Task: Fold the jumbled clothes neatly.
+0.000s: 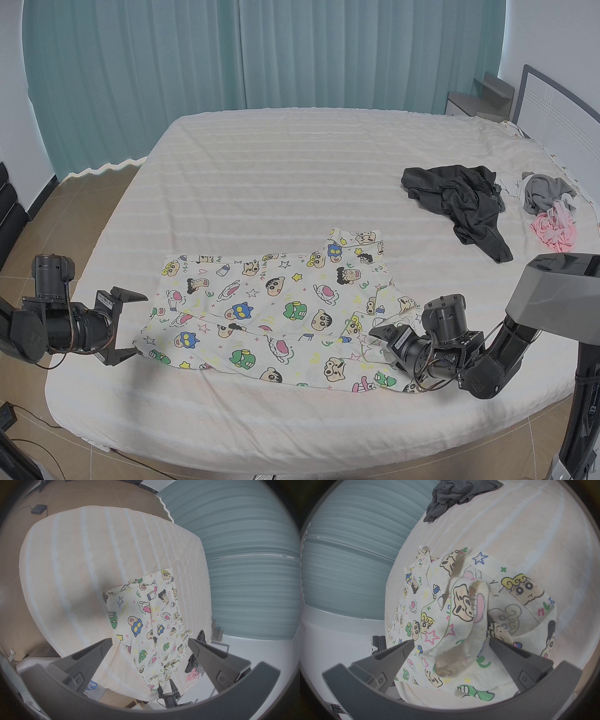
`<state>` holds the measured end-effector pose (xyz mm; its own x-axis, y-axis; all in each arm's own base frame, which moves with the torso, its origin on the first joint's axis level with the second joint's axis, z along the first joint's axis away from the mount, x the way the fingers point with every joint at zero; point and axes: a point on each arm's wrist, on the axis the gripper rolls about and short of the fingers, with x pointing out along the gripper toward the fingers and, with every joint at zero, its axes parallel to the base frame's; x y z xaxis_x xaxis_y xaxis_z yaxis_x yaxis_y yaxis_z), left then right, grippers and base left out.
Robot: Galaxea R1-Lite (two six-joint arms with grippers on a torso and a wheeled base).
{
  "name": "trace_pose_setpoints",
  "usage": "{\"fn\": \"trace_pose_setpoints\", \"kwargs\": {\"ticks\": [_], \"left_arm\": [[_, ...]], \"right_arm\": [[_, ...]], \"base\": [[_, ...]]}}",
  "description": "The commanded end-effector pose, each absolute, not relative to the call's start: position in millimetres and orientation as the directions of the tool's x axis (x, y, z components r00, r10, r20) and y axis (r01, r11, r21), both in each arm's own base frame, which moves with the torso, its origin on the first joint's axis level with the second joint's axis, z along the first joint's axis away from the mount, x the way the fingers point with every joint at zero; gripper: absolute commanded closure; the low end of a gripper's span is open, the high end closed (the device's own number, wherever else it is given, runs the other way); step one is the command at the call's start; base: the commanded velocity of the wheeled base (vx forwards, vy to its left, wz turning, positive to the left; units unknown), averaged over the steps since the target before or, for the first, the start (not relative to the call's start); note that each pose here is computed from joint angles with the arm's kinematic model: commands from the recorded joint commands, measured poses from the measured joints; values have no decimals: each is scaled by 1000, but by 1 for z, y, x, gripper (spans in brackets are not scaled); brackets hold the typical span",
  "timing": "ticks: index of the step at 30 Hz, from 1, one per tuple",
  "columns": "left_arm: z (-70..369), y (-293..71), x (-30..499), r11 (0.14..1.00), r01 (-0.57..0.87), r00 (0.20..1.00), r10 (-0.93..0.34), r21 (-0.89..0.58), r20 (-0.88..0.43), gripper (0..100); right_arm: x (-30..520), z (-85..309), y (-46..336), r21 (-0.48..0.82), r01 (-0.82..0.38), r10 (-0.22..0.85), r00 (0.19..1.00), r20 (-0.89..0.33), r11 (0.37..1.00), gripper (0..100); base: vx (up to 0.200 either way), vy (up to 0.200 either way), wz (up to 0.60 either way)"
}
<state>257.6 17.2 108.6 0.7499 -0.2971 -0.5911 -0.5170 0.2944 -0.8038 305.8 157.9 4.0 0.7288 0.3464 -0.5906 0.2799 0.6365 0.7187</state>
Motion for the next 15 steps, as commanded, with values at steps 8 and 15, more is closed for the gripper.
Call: {"fn": "trace_pose_setpoints", "kwargs": {"ticks": [8,15], "left_arm": [[105,18,259,293,-527,744,-296,-798,-600,0],[105,18,259,293,-529,742,-296,-796,-602,0]], "right_arm": [[308,-1,156,712,293,339,723,-602,638,100],[308,0,156,713,293,337,726,-599,637,100]], "base": [[0,0,0],[0,0,0]]}}
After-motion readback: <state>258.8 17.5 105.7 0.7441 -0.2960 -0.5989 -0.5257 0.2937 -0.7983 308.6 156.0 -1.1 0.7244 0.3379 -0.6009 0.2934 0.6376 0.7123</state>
